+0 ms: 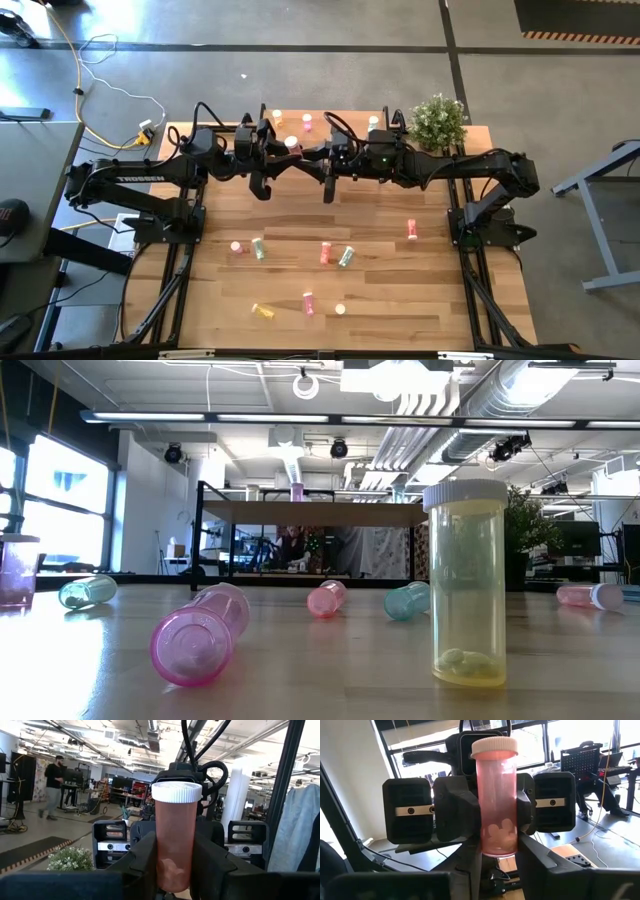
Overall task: Pick and place medicine bottles onto shelf by color
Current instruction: Put the bottom pink pill bottle on the shelf
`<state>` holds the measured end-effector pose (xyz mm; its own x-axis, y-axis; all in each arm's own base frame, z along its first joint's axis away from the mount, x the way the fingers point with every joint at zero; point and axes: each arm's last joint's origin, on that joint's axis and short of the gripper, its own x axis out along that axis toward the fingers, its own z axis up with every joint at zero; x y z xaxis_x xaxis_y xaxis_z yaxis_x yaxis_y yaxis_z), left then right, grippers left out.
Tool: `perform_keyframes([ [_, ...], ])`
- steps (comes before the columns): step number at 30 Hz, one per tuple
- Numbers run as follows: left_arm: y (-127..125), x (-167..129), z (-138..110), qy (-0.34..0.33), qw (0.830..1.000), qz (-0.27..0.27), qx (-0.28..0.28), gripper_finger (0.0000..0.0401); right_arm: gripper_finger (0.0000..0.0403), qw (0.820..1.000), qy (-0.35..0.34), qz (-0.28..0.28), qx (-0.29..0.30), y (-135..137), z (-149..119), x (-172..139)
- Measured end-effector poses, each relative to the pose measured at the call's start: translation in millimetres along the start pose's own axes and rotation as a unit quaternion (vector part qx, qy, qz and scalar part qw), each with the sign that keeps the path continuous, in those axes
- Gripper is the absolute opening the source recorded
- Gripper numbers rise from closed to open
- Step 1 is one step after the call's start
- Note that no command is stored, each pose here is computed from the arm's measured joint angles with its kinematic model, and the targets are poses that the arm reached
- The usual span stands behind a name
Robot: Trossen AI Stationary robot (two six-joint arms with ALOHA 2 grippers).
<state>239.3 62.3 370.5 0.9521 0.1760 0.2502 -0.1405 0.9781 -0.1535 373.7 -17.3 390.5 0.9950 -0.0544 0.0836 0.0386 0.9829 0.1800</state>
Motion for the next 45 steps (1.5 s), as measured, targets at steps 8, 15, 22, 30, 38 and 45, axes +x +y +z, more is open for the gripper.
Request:
perform_keyframes([
  [8,0,0,0,-0.001,1.000,0.000,0.000,0.0093,0.0124,1.000,-0.002,-0.010,-0.003,-1,0,0],
  [15,0,0,-1,0.002,1.000,0.002,0.012,0.0093,0.0152,1.000,0.008,-0.029,0.001,-2,-2,-1],
  [22,1,1,-2,0.005,1.000,0.008,0.015,0.0093,0.0165,0.999,0.029,-0.040,0.001,-3,-4,-3],
  [30,1,1,-1,0.002,1.000,0.012,0.026,0.0093,0.0165,0.998,0.049,-0.044,0.000,-2,2,-13],
  [38,3,0,-5,0.019,0.999,0.024,0.030,0.0093,0.0165,0.992,0.111,-0.058,0.017,-1,9,-36],
  [45,5,0,-13,0.060,0.997,0.037,0.027,0.0093,0.0165,0.992,0.111,-0.054,-0.007,3,34,-68],
])
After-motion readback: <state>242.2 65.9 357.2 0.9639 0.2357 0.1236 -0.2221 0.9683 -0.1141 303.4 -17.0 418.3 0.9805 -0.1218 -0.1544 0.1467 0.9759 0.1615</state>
